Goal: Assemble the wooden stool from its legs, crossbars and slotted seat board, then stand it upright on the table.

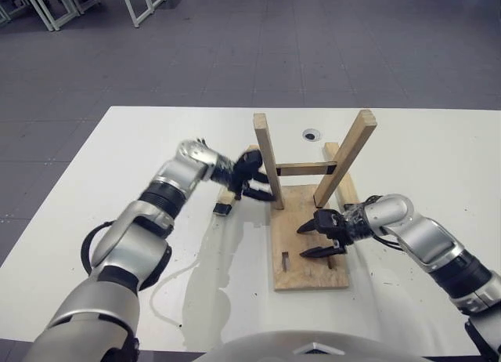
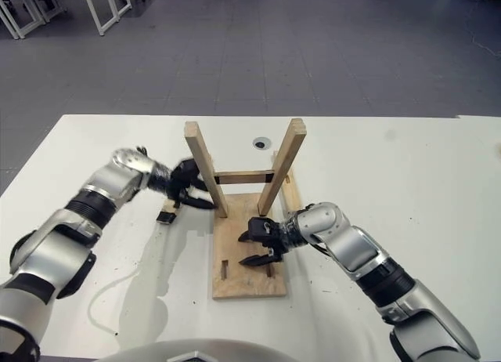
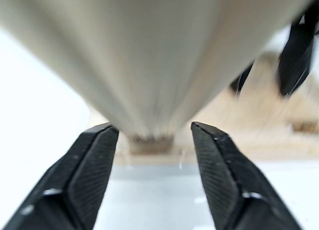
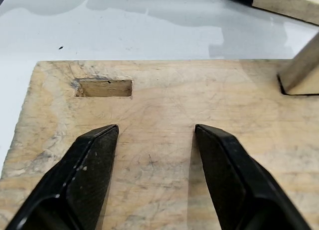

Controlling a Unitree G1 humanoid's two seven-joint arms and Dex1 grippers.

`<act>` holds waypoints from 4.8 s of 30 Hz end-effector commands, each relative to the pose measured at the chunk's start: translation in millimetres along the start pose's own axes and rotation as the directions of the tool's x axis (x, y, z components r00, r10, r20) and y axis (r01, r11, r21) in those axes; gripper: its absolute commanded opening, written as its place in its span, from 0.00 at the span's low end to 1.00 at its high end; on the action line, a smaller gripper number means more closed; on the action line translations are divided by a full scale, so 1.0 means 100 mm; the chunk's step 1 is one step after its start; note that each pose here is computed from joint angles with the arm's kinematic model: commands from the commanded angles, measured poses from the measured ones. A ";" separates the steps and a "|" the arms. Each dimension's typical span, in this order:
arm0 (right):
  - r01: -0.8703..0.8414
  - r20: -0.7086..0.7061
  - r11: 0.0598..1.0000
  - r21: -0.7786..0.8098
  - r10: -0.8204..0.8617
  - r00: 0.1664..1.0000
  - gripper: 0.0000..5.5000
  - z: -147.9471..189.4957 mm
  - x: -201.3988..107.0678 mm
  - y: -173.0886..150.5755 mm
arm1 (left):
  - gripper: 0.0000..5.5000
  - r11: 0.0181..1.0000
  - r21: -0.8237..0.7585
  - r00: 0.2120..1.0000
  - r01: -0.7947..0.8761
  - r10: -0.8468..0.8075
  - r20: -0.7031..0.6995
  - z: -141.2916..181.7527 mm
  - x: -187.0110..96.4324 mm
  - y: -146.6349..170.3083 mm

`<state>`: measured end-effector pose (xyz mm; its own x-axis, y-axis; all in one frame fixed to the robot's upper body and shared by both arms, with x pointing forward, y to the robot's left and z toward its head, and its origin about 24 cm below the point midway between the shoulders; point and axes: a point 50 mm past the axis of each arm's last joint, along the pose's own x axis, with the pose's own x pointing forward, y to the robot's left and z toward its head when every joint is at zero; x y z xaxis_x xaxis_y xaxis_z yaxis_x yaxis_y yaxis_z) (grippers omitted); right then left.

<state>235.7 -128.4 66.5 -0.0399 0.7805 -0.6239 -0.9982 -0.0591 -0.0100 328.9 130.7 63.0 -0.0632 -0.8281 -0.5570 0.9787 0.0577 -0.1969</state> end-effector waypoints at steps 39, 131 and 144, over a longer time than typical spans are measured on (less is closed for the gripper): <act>0.435 0.165 0.856 0.280 -0.490 0.856 0.52 0.50 -0.15 0.24 | 0.83 0.001 -0.511 0.250 -0.859 0.873 -0.418 -1.29 -0.82 -0.24; -0.219 0.611 0.577 0.787 -0.680 0.404 0.14 1.84 -1.09 -0.88 | 0.24 0.686 -0.201 0.462 -0.699 0.648 0.605 1.13 -0.49 -0.72; 0.002 0.494 0.503 0.864 -0.849 0.186 0.07 1.61 -1.85 -0.95 | 0.51 0.702 -0.297 0.414 -0.647 0.651 0.636 1.20 -0.72 -0.72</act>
<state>329.5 -134.8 283.7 0.7633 0.6146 0.1991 -0.5493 0.4551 0.7008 283.9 114.3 204.6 0.7207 -0.6779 0.1451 0.6890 0.7235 -0.0423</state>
